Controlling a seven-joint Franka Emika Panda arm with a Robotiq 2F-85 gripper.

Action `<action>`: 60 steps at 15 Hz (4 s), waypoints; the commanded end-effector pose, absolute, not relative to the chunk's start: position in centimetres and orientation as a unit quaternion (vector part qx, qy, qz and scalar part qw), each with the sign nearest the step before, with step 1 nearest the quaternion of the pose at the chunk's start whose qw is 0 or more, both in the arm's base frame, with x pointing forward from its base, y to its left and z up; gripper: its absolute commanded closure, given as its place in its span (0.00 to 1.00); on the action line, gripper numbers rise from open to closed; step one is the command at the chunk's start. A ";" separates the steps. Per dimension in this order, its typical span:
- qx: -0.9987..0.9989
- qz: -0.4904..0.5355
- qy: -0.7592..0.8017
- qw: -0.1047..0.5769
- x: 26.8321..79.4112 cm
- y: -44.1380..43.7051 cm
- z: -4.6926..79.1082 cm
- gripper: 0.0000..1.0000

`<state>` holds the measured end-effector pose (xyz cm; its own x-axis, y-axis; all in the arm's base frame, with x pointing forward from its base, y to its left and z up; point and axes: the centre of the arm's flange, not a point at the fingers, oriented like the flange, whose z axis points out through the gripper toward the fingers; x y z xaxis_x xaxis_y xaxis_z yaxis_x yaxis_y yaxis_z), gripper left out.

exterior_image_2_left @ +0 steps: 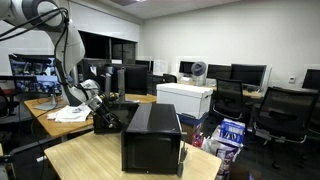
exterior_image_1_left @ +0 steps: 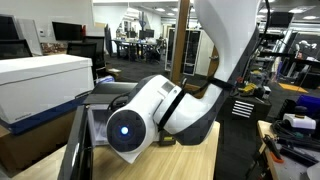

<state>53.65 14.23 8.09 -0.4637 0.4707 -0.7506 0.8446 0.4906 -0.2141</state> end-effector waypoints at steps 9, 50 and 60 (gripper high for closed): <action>0.359 -0.381 0.851 0.052 53.3 13.7 14.5 0.00; 0.161 -0.117 0.959 -0.200 46.3 12.8 20.4 0.99; 0.169 -0.128 0.958 -0.192 47.5 13.4 19.2 0.73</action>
<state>47.53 13.45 19.21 -0.8692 0.3723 0.3255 0.2742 0.9106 -0.3092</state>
